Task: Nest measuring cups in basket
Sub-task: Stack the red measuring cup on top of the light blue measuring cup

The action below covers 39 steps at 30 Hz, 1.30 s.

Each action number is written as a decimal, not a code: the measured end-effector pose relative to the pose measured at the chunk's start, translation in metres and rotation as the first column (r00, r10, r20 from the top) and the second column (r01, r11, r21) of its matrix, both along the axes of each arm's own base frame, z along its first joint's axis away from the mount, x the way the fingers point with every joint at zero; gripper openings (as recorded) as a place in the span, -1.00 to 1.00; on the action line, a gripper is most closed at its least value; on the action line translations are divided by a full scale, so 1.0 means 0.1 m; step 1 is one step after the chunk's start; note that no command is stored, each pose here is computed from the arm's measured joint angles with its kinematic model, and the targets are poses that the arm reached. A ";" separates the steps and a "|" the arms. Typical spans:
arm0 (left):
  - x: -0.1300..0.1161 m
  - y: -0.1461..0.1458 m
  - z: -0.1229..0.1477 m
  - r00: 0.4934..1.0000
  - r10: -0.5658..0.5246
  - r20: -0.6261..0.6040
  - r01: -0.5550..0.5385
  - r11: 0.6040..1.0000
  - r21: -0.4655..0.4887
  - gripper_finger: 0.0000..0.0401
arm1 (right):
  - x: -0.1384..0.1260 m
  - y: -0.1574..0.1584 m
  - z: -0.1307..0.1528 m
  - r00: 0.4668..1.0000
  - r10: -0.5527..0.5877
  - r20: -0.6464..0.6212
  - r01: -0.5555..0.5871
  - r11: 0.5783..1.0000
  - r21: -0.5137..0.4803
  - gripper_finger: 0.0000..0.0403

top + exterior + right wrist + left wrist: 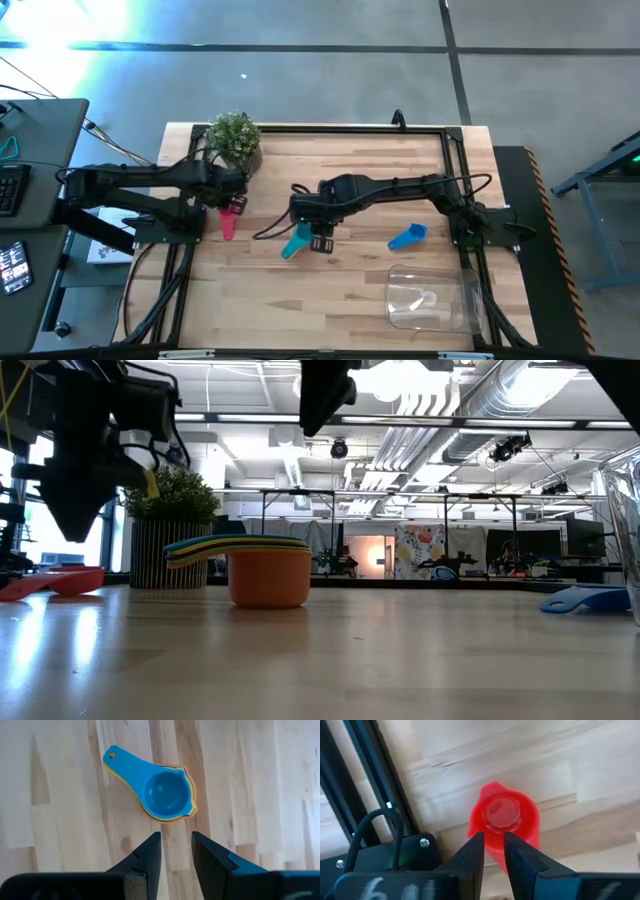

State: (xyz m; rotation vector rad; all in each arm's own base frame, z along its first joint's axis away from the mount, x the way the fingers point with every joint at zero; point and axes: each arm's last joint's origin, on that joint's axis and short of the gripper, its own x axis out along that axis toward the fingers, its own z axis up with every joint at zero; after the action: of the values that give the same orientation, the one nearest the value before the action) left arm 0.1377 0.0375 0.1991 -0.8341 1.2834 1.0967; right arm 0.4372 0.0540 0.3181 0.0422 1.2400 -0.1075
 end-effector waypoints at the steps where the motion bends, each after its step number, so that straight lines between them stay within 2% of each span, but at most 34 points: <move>1: 0.01 0.01 -0.01 1.000 0.004 -0.012 -0.004 1.000 -0.003 -0.69 | 0.00 -0.02 0.00 1.000 0.004 -0.005 -0.004 1.000 -0.003 -0.51; 12: 0.09 0.15 -0.17 0.992 0.027 -0.127 -0.031 0.999 -0.033 -0.69 | -0.01 -0.15 -0.01 0.999 -0.020 -0.034 0.019 1.000 -0.007 -0.51; 18: 0.14 0.22 -0.25 0.990 0.008 -0.137 -0.015 0.999 -0.051 -0.69 | -0.02 -0.15 -0.01 0.999 0.021 -0.040 -0.022 1.000 -0.019 -0.51; 25: 0.16 0.27 -0.32 0.985 0.012 -0.172 -0.028 0.995 -0.093 -0.69 | -0.03 -0.15 -0.01 0.998 0.029 -0.050 -0.030 0.999 -0.022 -0.51; 39: 0.25 0.32 -0.49 0.971 -0.053 -0.232 0.023 0.991 -0.131 -0.69 | -0.03 -0.15 -0.01 0.997 0.046 -0.058 -0.048 0.998 -0.027 -0.51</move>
State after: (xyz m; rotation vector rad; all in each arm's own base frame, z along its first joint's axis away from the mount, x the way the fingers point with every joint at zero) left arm 0.1622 0.0694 0.1503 -0.7873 1.5751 1.1157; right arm 0.4340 0.0388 0.3166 -0.0150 1.2956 -0.0862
